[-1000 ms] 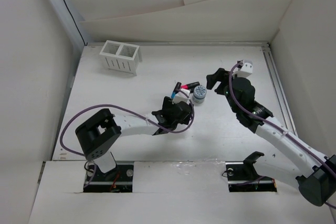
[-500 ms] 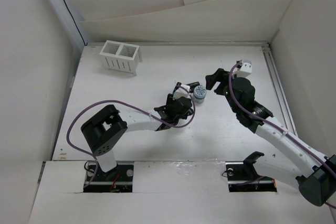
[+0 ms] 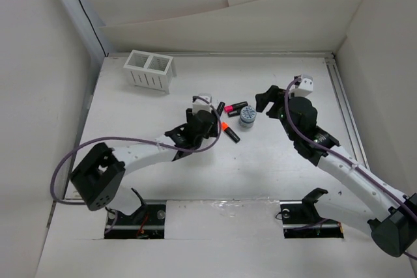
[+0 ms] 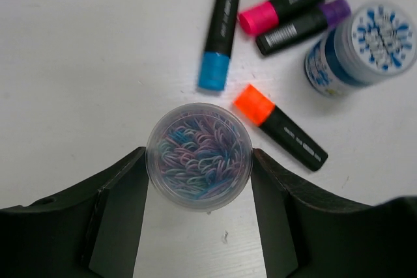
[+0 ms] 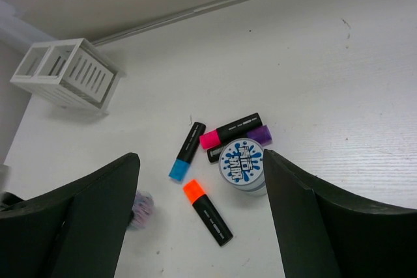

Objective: Sort the stationery into containers
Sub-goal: Pick up the stationery from the center of the board, then place the stationery in the storage box.

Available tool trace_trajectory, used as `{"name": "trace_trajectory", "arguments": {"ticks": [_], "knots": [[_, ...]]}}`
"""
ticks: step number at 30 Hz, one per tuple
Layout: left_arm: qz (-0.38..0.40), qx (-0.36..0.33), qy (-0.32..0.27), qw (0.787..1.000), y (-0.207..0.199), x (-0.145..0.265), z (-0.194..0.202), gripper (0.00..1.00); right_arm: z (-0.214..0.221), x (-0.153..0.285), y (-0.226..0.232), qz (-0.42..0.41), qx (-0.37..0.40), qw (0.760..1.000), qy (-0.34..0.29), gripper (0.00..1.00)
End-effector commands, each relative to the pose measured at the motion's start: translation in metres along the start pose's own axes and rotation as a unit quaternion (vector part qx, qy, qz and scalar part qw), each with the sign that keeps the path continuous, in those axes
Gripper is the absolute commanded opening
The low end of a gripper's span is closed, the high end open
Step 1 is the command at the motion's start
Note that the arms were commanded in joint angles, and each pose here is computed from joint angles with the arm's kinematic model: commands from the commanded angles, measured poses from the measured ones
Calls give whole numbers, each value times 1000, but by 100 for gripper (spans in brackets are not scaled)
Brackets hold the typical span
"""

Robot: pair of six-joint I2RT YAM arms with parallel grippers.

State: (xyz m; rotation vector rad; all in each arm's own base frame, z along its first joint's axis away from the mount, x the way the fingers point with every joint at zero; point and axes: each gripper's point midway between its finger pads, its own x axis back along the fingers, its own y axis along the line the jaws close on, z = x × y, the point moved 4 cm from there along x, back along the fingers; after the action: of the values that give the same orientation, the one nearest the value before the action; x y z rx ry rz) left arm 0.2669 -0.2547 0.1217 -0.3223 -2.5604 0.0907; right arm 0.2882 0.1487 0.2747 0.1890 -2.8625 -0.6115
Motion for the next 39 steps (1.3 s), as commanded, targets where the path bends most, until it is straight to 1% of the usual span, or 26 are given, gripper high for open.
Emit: {"name": "trace_trajectory", "arguments": {"ticks": [1,3,5,7,8,9,10,11,12,13,14,15,16,18,19,20,22,23,24,25,26,27,28,31,33,39], "knots": [[8,70,-58,996,15,12,-43,27,-8,4,6,-20,-8,1000,-15,82],[-6,94,-66,993,26,10,-53,26,-7,4,7,-24,-8,1000,-13,82],[-25,121,-87,989,44,11,-74,26,-5,2,7,-22,-6,1000,-9,82],[-36,158,-110,981,56,10,-101,26,-6,2,8,-24,-8,1000,-13,82],[-58,179,-127,974,76,7,-117,26,-6,2,8,-24,-8,1000,-13,82],[-55,193,-150,968,80,11,-142,26,-3,0,8,-26,-6,1000,-7,82],[-56,212,-161,962,86,10,-156,26,-3,0,8,-26,-6,1000,-7,82],[-73,223,-169,957,105,4,-167,26,-3,0,8,-26,-6,1000,-7,82],[-75,234,-177,953,112,1,-179,26,-1,-2,8,-24,-4,1000,-3,82],[-84,251,-195,945,125,-5,-202,26,-1,-2,8,-24,-4,1000,-3,82],[-78,250,-193,946,121,-8,-210,26,0,-1,9,-28,-4,1000,-1,82],[-93,256,-199,941,135,-12,-220,26,0,-1,9,-28,-4,1000,-1,82],[-90,261,-211,938,138,-10,-243,26,0,-1,9,-28,-4,1000,-1,82],[-110,270,-203,935,154,-27,-252,26,-3,-1,12,-35,-6,999,-2,82],[-117,264,-192,938,160,-31,-254,26,-3,-1,12,-35,-6,999,-2,82],[-123,264,-201,935,167,-36,-271,26,-3,-1,12,-35,-6,999,-2,82],[-137,252,-202,936,174,-44,-282,26,-2,0,13,-39,-6,999,1,82],[-145,241,-205,938,175,-41,-296,26,-2,0,13,-39,-6,999,1,82],[-159,234,-205,937,178,-44,-300,26,-1,0,15,-45,-6,999,4,82],[-172,225,-189,940,181,-59,-294,26,-1,0,15,-45,-6,999,4,82],[-182,218,-177,942,183,-62,-293,26,-1,0,15,-45,-6,999,4,82],[-180,211,-185,943,182,-61,-305,26,-1,0,15,-45,-6,999,4,82],[-189,209,-176,943,185,-71,-300,26,-1,0,15,-45,-6,999,4,82],[-208,201,-177,941,194,-76,-306,26,0,1,18,-49,-5,999,6,82],[-224,198,-156,941,202,-87,-293,26,0,1,18,-49,-5,999,6,82],[-252,186,-139,939,215,-101,-281,25,1,1,19,-53,-5,999,8,82]]}}
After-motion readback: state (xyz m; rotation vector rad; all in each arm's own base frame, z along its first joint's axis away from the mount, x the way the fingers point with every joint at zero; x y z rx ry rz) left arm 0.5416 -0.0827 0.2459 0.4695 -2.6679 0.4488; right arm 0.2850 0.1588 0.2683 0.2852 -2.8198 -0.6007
